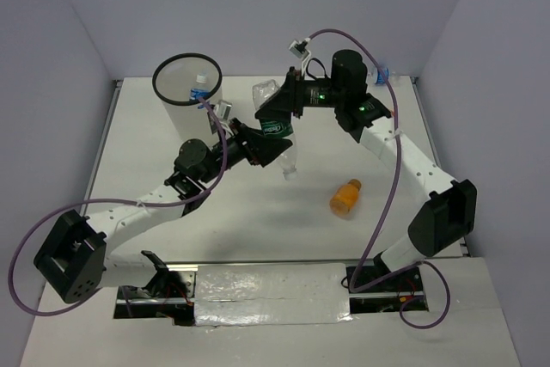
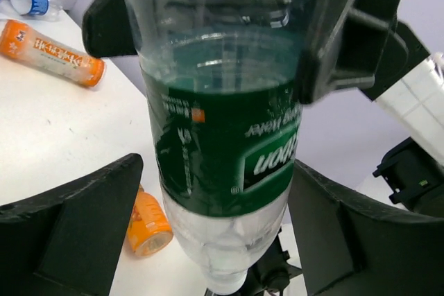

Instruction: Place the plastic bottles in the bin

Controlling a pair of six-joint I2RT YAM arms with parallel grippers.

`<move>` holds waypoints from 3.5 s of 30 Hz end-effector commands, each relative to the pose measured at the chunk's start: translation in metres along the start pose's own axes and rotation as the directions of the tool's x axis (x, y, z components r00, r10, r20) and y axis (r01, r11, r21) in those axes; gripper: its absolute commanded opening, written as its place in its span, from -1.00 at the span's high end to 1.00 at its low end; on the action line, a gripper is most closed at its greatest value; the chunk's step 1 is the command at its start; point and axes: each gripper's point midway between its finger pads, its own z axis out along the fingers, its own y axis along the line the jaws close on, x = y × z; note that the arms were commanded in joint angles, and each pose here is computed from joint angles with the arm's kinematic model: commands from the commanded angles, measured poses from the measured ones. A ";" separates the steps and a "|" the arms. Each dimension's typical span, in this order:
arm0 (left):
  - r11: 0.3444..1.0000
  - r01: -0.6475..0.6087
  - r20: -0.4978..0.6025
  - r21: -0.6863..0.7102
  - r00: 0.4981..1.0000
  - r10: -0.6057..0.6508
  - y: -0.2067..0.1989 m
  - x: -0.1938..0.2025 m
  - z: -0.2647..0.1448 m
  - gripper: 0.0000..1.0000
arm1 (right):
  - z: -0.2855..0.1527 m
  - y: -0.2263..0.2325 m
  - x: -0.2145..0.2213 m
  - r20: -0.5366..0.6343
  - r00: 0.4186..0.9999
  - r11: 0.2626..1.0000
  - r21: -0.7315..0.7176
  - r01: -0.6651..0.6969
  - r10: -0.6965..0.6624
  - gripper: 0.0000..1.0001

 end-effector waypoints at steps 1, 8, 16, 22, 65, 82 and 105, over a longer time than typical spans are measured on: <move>0.998 -0.009 0.044 0.067 0.999 0.006 -0.021 -0.019 0.010 -0.84 | -0.007 0.029 -0.010 0.044 0.996 0.995 -0.062 0.084 -0.082 0.31; 0.993 0.035 -0.034 0.111 0.999 -0.032 -0.028 -0.006 0.013 0.31 | -0.011 0.031 -0.008 0.064 0.985 0.984 -0.066 0.163 -0.159 -0.48; 0.997 -0.061 -0.053 -0.044 0.997 0.059 -0.006 -0.016 -0.011 1.00 | -0.037 0.029 -0.025 0.077 0.963 0.965 -0.032 0.261 -0.258 -0.99; 0.940 -0.182 0.020 -0.288 0.980 0.196 0.037 -0.092 -0.052 1.00 | -0.084 0.017 -0.037 0.081 0.912 0.915 0.020 0.403 -0.403 -0.99; 0.343 -0.388 -0.102 -0.855 0.775 0.623 0.238 -0.286 -0.090 -0.96 | -0.163 -0.083 0.176 -0.355 0.925 0.846 0.443 0.295 -0.137 -0.99; 0.684 -0.357 0.021 -0.637 0.878 0.478 0.116 -0.232 -0.091 -0.99 | -0.218 -0.145 0.211 -0.377 0.895 0.578 0.795 0.182 0.237 -0.99; 0.856 0.101 0.066 -0.507 0.995 -0.078 0.067 -0.034 -0.168 -0.99 | -0.252 -0.154 0.250 -0.316 0.705 0.442 0.897 0.003 0.635 -0.99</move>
